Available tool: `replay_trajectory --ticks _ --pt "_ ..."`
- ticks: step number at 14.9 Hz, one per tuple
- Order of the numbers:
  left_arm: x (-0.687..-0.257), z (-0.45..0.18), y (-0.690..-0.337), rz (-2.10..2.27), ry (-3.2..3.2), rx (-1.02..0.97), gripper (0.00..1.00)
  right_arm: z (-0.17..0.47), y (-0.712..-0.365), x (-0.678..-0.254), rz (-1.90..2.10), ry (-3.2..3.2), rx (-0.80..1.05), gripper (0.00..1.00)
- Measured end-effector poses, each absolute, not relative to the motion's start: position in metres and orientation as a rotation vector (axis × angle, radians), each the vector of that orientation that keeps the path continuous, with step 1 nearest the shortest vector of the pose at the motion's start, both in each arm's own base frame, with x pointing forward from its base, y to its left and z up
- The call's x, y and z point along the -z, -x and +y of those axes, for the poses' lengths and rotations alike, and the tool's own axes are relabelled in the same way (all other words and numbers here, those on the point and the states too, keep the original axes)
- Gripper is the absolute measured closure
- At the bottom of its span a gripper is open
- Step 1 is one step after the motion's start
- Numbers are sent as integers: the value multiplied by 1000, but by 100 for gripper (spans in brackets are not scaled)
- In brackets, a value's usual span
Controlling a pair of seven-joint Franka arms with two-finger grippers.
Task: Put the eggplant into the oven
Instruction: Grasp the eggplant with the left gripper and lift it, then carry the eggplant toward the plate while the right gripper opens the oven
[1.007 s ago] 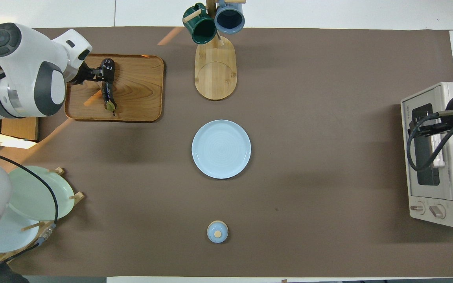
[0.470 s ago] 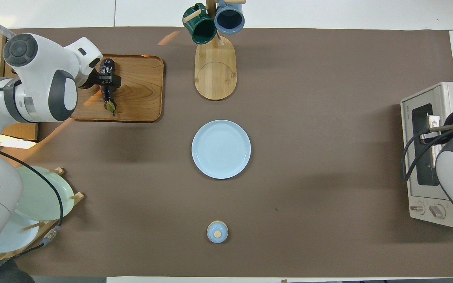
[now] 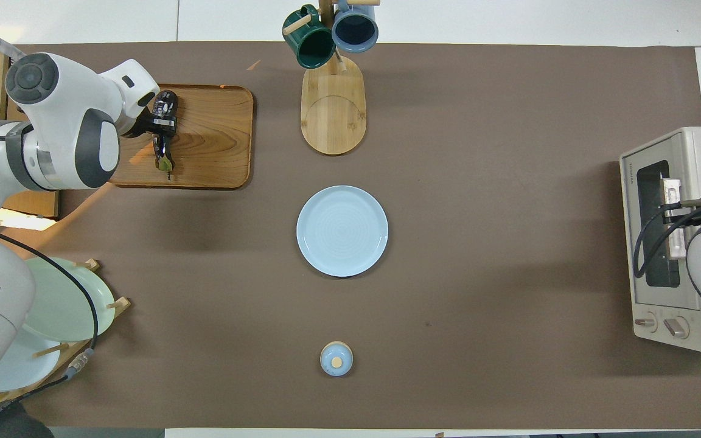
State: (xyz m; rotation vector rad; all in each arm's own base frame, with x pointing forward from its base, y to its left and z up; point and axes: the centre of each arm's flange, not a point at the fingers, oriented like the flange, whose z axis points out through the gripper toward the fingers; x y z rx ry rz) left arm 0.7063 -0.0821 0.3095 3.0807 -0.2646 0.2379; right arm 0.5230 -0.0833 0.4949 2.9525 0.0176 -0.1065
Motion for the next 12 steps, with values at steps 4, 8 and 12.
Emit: replay_trajectory --ticks 4,8,12 --pt "-318 -86 -707 -265 -3076 -257 68 -100 -518 -477 -12 -2957 111 99" --pt "-374 -102 -694 -230 -3052 -188 68 -102 -515 -471 -10 -2958 112 99" --pt "-446 -165 -653 -129 -3039 -95 68 -86 -513 -467 36 -2957 82 99"
